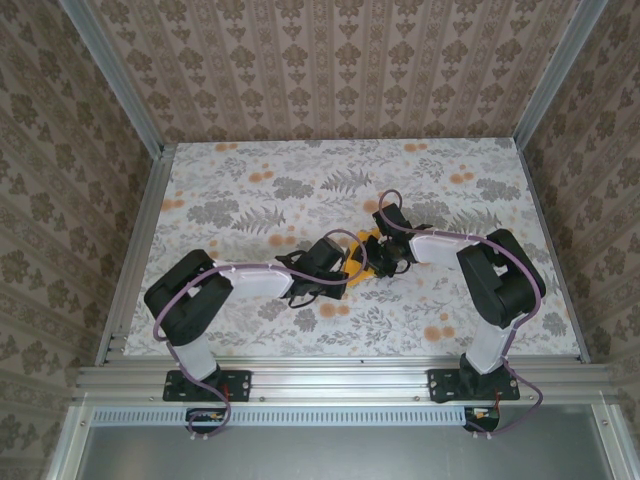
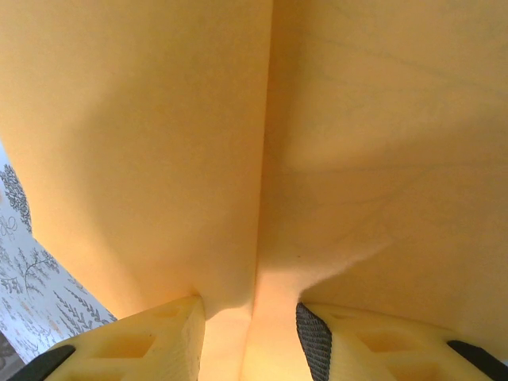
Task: Fold a paper plane with a square sheet of paper (pick it up from the middle)
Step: Fourth fold the wing at the center of the table.
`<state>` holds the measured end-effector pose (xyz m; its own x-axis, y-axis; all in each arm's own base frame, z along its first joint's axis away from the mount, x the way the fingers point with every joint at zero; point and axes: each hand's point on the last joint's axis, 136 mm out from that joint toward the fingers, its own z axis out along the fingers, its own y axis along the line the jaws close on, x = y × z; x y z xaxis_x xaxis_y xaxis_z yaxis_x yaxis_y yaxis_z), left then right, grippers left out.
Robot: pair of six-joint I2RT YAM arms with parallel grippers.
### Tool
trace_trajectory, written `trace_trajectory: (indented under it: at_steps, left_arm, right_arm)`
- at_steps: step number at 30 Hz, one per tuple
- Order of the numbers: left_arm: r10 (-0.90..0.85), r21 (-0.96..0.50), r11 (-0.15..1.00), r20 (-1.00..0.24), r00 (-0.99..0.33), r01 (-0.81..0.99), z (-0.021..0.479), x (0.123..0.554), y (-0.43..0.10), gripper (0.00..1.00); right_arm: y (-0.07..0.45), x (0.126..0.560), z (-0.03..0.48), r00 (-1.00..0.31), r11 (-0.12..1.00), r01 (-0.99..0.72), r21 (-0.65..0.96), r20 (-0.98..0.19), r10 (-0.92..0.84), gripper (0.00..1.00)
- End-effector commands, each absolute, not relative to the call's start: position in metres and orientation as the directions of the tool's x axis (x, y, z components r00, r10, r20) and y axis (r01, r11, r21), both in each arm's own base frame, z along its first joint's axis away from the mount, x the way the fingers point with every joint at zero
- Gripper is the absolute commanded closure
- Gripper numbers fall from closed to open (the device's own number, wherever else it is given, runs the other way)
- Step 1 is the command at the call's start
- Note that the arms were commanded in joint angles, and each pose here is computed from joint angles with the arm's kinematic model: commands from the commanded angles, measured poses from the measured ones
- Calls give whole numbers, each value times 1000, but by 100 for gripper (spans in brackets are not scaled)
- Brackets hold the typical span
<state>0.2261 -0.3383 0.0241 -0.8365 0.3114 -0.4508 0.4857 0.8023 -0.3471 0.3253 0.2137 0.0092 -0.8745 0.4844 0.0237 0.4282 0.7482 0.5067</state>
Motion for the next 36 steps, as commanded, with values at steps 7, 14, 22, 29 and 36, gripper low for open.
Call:
trace_trajectory:
  at_steps: [7, 14, 22, 29, 36]
  left_arm:
    - [188, -549, 727, -417, -889, 411, 59, 230, -346, 70]
    - [65, -667, 662, -402, -914, 341, 75, 242, -343, 70]
    - [25, -682, 668, -379, -925, 297, 66, 250, -342, 77]
    - [-34, -680, 689, -379, -925, 253, 62, 260, -331, 81]
    - [-28, -685, 683, -371, -928, 253, 59, 260, -333, 84]
  right_arm:
    - [148, 258, -72, -825, 817, 565, 114, 100, 557, 57]
    - [140, 257, -74, -826, 824, 562, 68, 83, 557, 57]
    - [134, 257, -72, -841, 842, 539, 13, 59, 537, 51]
    - [129, 254, -74, -846, 848, 529, -47, 48, 530, 51]
    - [119, 251, -76, -850, 845, 522, -112, 17, 527, 50]
